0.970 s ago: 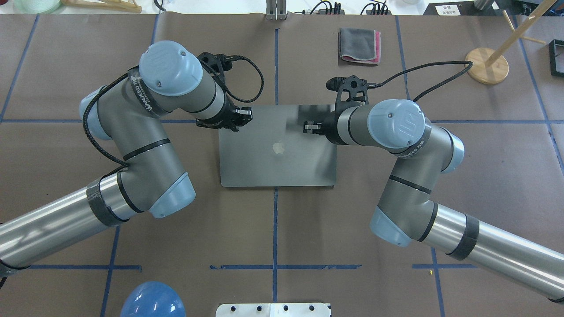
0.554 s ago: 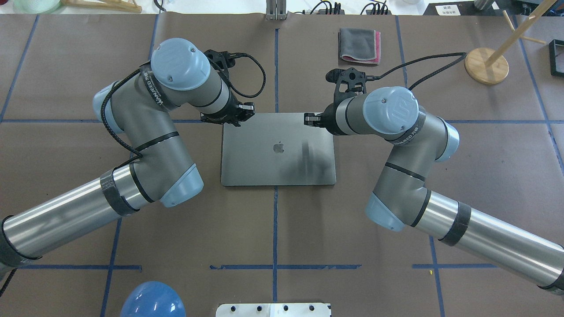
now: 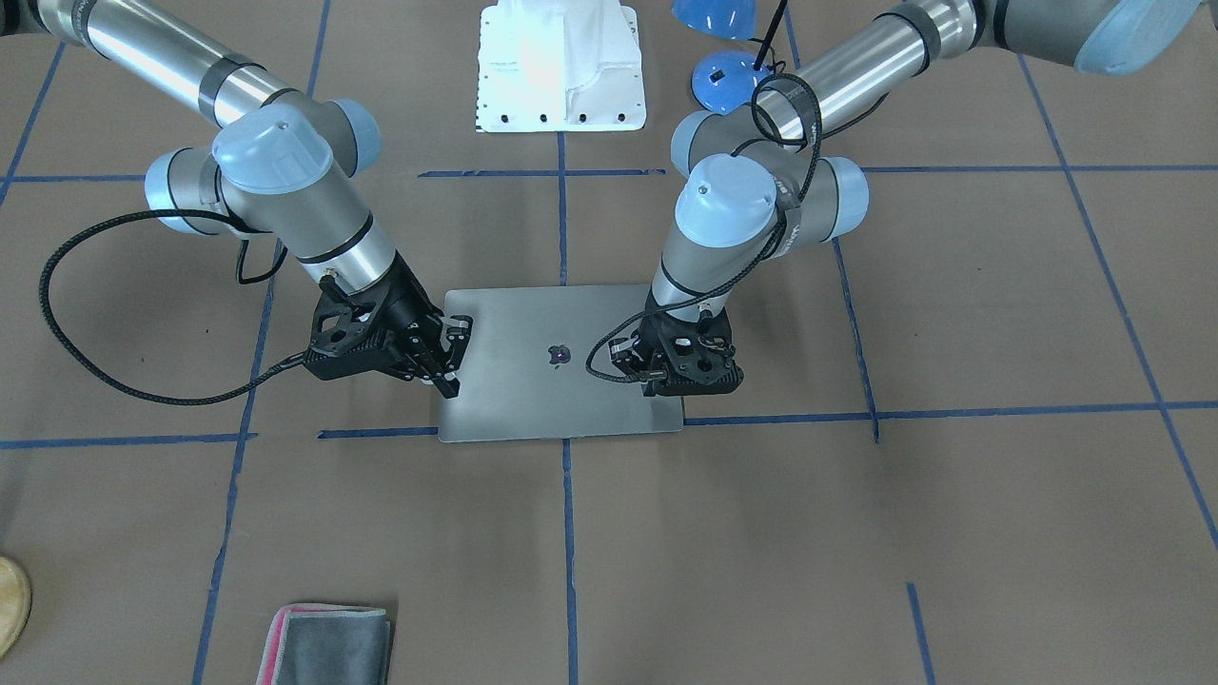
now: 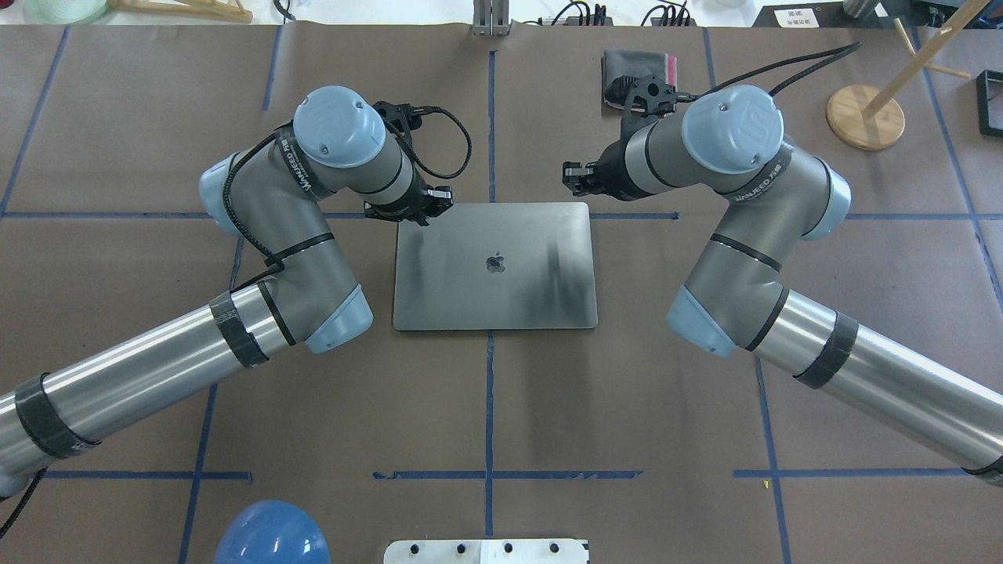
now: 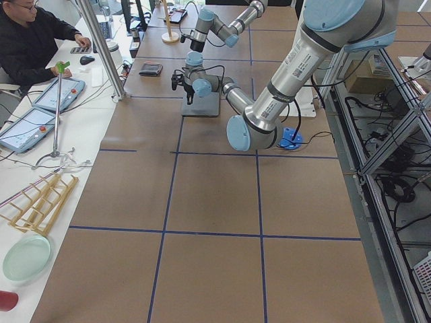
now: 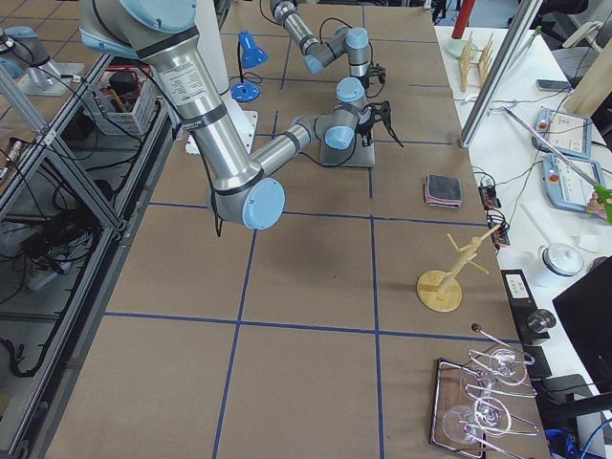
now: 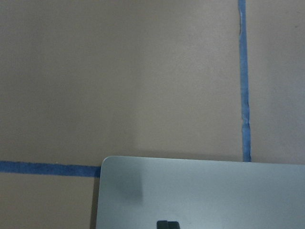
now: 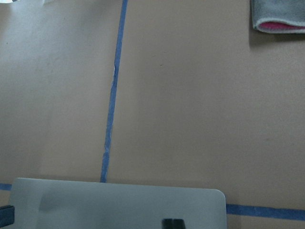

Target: Close laptop

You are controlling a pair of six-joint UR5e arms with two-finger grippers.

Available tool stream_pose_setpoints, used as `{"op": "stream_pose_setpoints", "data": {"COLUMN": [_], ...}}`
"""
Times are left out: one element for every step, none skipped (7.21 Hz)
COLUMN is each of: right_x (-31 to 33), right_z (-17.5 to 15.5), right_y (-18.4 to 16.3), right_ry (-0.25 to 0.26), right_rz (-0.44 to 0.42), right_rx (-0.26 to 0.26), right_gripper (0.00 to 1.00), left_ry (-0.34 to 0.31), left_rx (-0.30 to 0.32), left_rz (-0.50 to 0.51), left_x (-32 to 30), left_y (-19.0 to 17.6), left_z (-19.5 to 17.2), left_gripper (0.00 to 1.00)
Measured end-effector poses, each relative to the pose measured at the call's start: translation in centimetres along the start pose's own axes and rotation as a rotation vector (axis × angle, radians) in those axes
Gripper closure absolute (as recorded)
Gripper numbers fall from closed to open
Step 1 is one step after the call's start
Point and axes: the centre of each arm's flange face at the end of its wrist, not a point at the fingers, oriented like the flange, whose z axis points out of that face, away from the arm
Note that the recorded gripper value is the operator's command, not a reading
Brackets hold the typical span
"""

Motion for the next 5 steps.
{"op": "stream_pose_setpoints", "data": {"right_x": [0.3, 0.4, 0.6, 0.8, 1.0], "right_z": [-0.5, -0.8, -1.1, -1.6, -2.0], "right_y": [-0.6, -1.0, -1.3, -1.8, -2.3], "right_ry": [-0.007, -0.011, -0.014, -0.018, -0.023], "right_rz": [0.005, 0.006, 0.009, 0.014, 0.018], "right_rx": [-0.009, -0.012, -0.015, -0.023, -0.030], "right_gripper": [0.99, 0.99, 0.99, 0.99, 0.99], "left_ry": [0.000, 0.000, -0.002, -0.005, -0.010], "left_rx": [0.000, -0.001, -0.002, -0.005, -0.009], "left_rz": [0.000, 0.000, 0.000, 0.000, 0.000], "left_x": [-0.1, -0.2, -0.3, -0.4, -0.5], "left_y": [-0.1, -0.1, 0.0, 0.1, 0.2], "left_z": [0.4, 0.6, 0.8, 1.0, 1.4], "left_gripper": [1.00, 1.00, 1.00, 1.00, 1.00]}}
